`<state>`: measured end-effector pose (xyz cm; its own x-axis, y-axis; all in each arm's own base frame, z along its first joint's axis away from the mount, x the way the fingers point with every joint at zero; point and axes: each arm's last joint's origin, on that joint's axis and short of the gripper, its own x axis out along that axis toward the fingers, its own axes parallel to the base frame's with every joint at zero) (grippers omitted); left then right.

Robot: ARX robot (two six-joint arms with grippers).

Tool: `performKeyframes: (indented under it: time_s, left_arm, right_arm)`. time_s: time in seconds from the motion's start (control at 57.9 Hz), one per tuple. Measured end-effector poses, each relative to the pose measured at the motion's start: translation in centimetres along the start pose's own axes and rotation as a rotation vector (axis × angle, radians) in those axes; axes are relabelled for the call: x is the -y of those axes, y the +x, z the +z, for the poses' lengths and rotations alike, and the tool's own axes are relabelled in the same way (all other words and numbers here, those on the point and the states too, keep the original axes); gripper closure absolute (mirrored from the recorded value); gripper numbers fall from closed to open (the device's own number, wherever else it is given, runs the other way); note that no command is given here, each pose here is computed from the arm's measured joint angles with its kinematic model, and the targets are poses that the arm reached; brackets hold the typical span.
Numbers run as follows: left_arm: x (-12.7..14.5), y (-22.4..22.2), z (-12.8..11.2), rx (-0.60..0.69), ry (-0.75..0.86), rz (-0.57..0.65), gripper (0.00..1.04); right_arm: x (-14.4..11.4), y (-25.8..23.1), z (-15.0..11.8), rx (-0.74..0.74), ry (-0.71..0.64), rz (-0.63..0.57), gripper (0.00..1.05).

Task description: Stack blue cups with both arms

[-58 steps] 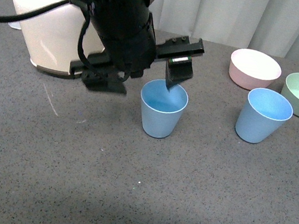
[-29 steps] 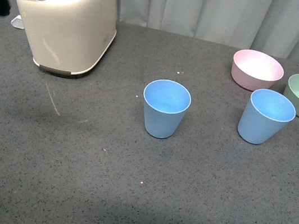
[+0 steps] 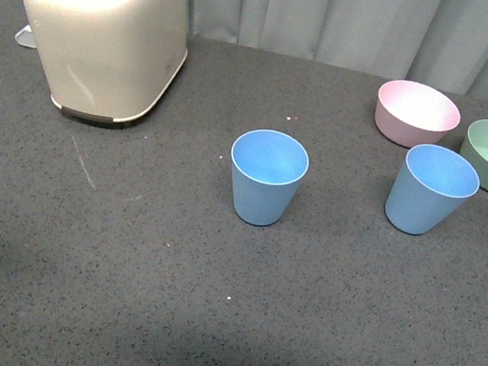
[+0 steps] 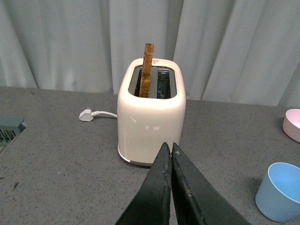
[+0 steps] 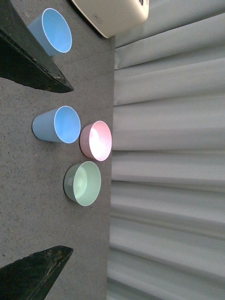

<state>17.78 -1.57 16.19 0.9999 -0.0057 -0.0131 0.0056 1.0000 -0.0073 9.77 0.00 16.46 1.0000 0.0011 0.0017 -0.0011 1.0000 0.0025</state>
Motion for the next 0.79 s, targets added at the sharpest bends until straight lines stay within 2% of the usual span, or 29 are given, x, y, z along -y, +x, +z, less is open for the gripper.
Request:
performKeyframes:
  time_s: [0.242,0.794]
  left_arm:
    - [-1.5,-2.1,0.0,-0.001,-0.001,0.006,1.01]
    - [-1.5,-4.7,0.9,0.026,-0.001,0.004,1.01]
  right_arm:
    - [0.0,0.0,0.0,0.0,0.0,0.0,0.1]
    - [0.0,0.0,0.0,0.0,0.0,0.0,0.1]
